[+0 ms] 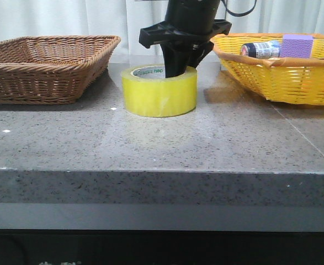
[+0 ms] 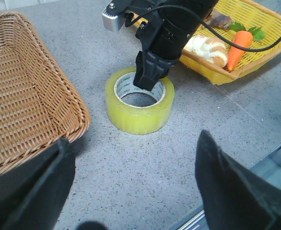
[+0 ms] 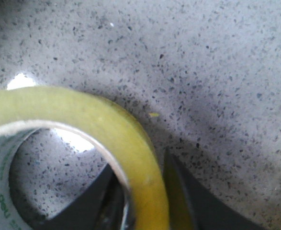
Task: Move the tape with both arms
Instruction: 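Open the right gripper and withdraw it upward from the tape, then move the left gripper over the tape roll and lower onto its rim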
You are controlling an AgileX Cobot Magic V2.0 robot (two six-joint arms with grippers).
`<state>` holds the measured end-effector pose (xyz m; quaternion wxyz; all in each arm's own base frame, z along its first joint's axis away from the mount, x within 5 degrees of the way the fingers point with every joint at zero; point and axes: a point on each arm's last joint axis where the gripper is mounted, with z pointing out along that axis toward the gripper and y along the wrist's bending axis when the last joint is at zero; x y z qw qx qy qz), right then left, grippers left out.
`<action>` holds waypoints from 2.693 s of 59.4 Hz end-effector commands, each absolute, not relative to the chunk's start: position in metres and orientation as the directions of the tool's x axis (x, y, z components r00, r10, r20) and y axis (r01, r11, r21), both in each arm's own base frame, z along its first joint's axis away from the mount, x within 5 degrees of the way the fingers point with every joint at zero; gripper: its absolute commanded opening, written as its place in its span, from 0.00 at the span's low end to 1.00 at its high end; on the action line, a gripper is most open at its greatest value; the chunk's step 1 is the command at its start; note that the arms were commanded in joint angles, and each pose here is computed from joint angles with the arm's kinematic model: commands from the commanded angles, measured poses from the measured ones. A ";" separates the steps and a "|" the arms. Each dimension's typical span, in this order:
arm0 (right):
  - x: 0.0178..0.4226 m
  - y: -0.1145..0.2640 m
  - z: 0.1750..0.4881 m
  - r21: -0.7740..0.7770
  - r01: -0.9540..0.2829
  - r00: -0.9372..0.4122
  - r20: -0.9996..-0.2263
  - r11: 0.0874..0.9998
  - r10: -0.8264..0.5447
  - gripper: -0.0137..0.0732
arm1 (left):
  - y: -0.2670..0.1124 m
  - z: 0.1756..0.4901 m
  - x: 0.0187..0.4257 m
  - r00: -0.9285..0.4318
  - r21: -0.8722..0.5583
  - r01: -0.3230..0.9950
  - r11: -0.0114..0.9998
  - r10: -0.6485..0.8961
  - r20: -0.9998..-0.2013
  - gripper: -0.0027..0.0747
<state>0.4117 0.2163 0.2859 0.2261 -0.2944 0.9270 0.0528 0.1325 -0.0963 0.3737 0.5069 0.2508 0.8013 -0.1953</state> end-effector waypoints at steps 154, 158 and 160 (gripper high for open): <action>0.110 0.066 0.394 0.056 -0.524 -0.281 -0.953 0.850 -0.110 0.60 | -0.142 0.425 0.197 -0.257 0.144 0.688 0.711 0.424 -0.868 0.75; 0.110 0.066 0.394 0.056 -0.524 -0.281 -0.953 0.850 -0.110 0.60 | -0.150 0.427 0.208 -0.246 0.165 0.699 0.696 0.451 -0.858 0.76; 0.110 0.066 0.394 0.056 -0.524 -0.281 -0.953 0.850 -0.110 0.60 | -0.154 0.427 0.213 -0.239 0.179 0.707 0.684 0.470 -0.850 0.76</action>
